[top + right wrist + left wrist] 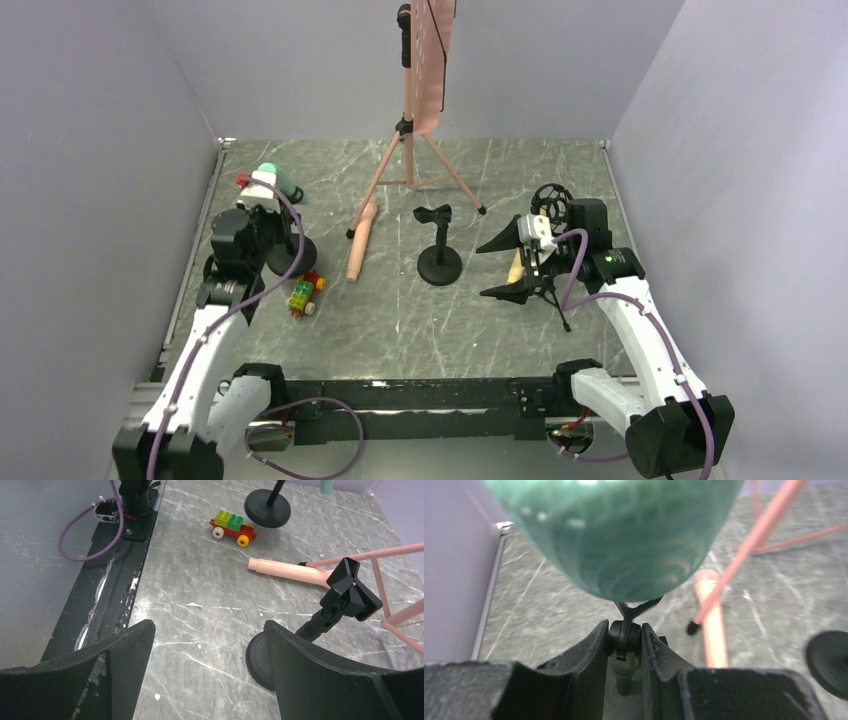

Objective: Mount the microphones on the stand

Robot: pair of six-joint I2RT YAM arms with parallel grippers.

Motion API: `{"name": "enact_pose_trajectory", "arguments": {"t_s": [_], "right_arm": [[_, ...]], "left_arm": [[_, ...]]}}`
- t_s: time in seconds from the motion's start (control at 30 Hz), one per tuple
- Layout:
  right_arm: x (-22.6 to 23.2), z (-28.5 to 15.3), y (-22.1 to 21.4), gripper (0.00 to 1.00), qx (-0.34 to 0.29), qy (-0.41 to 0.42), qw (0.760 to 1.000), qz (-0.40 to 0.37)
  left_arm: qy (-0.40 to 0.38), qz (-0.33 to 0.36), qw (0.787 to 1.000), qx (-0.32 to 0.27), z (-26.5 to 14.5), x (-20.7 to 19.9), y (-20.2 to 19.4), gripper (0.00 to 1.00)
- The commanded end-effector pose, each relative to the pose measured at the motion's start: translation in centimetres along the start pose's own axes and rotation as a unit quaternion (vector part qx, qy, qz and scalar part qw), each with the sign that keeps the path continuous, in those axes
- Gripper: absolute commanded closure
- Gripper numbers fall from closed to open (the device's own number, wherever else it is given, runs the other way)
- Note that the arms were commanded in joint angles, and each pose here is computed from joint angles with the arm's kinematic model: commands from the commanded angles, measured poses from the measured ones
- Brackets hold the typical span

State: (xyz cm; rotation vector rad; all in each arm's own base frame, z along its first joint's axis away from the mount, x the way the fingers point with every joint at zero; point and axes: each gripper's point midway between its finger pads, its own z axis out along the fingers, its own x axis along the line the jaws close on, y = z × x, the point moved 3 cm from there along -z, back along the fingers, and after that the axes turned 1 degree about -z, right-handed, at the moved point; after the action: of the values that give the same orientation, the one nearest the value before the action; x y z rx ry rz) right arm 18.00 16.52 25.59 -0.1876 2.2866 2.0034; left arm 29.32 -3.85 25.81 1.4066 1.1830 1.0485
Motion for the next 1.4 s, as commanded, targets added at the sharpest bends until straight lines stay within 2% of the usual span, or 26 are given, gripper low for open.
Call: {"name": "enact_pose_trajectory", "arguments": {"t_s": [0.0, 0.17, 0.33, 0.5, 0.8, 1.17, 1.3, 1.37], "right_arm": [[0.3, 0.0, 1.2, 0.14, -0.024, 0.012, 0.999, -0.032], [0.2, 0.0, 1.0, 0.14, -0.023, 0.013, 0.999, -0.029], [0.1, 0.1, 0.8, 0.14, -0.022, 0.013, 0.999, -0.024], [-0.1, 0.1, 0.5, 0.14, -0.02, 0.013, 1.0, -0.019], [-0.4, 0.1, 0.0, 0.14, -0.014, 0.01, 1.0, -0.011], [-0.6, 0.2, -0.4, 0.14, -0.009, 0.009, 1.0, -0.009], [-0.6, 0.2, -0.4, 0.14, -0.009, 0.008, 1.0, -0.008], [-0.6, 0.2, -0.3, 0.14, -0.009, 0.008, 1.0, -0.009]], "left_arm": [[0.023, 0.017, 0.988, -0.149, 2.8, 3.1, 7.8, 1.0], [0.058, 0.015, 0.984, -0.169, 5.9, 6.7, 8.2, 1.0], [0.065, 0.031, 0.977, -0.201, 7.6, 8.3, 8.5, 1.0], [0.077, 0.041, 0.979, -0.185, 10.1, 10.0, 8.3, 1.0], [0.077, 0.019, 0.985, -0.155, 14.4, 13.0, 7.2, 1.0], [0.078, 0.003, 0.99, -0.114, 16.4, 13.9, 4.0, 1.0], [0.08, -0.022, 0.991, -0.106, 16.4, 13.8, 3.1, 0.92], [0.083, -0.026, 0.991, -0.102, 16.4, 13.9, 2.7, 0.82]]}}
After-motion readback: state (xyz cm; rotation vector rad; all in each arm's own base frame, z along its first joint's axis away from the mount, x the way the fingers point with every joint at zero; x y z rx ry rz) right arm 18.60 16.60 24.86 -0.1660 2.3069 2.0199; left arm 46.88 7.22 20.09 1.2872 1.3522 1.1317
